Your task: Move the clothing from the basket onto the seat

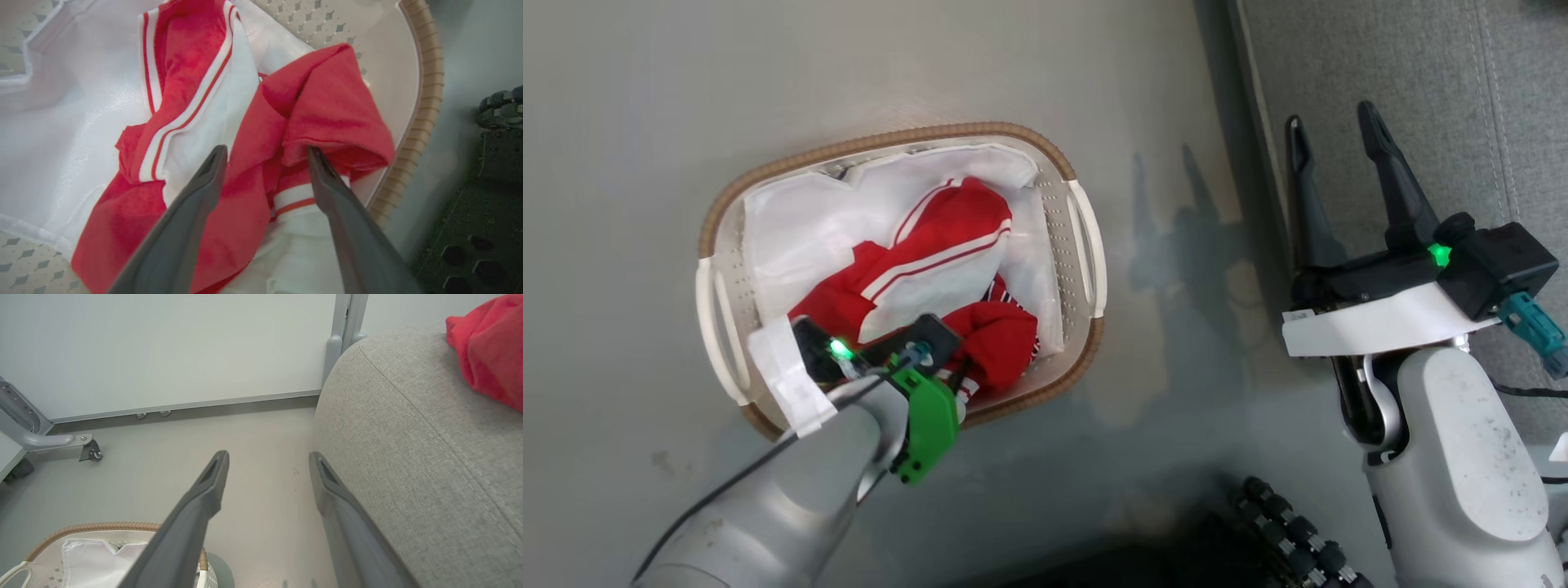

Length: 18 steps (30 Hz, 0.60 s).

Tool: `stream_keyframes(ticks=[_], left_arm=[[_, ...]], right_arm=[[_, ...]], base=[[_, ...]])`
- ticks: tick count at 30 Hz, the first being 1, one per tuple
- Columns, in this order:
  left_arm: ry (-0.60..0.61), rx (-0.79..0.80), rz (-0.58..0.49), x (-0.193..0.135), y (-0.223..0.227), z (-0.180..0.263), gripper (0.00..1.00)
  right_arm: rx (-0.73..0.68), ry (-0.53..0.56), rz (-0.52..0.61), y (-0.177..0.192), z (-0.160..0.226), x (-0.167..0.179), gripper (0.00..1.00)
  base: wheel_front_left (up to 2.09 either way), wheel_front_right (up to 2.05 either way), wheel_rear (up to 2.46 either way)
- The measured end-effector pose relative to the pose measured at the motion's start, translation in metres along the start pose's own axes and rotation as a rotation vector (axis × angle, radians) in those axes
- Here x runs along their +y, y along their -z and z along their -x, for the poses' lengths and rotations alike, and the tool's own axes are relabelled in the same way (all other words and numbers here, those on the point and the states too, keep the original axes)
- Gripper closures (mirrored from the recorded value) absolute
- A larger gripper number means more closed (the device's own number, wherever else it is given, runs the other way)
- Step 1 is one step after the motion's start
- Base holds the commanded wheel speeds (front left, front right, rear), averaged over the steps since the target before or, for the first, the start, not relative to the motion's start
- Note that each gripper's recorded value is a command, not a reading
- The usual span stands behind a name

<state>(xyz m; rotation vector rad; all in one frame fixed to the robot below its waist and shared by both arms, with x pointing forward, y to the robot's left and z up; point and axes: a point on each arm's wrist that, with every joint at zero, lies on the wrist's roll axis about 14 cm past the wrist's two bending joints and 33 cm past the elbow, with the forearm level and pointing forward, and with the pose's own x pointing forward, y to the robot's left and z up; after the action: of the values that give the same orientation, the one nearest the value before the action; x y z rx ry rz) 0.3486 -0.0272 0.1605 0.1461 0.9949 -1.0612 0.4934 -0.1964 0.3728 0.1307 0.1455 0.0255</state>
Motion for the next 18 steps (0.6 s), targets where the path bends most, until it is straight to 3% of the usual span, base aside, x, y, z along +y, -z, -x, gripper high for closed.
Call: stream_keyframes(ticks=[11,12,13,14,15,18], left_arm=[[-0.004,0.059,0.029,0.015,0.012,-0.027,0.0],[0.001,0.069,0.037,0.013,0.014,-0.029,0.11],[0.01,0.073,0.043,0.01,0.015,-0.031,0.56],[0.014,0.073,0.05,0.009,0.015,-0.032,0.82],[0.016,0.07,0.066,0.008,0.015,-0.033,1.0],[0.014,0.035,0.092,0.007,0.008,-0.032,1.0]], right_arm=[[0.039,0.019,0.007,0.016,0.0,-0.01,0.0],[0.043,0.02,0.008,0.017,0.0,-0.011,0.0],[0.046,0.022,0.009,0.019,0.0,-0.011,0.0],[0.048,0.023,0.01,0.02,0.0,-0.012,0.0],[0.049,0.023,0.01,0.02,0.0,-0.012,0.0],[0.049,0.022,0.008,0.021,-0.001,-0.012,0.0]], base=[[0.0,0.0,0.0],[0.0,0.0,0.0],[0.0,0.0,0.0],[0.0,0.0,0.0],[0.0,0.0,0.0],[0.0,0.0,0.0]])
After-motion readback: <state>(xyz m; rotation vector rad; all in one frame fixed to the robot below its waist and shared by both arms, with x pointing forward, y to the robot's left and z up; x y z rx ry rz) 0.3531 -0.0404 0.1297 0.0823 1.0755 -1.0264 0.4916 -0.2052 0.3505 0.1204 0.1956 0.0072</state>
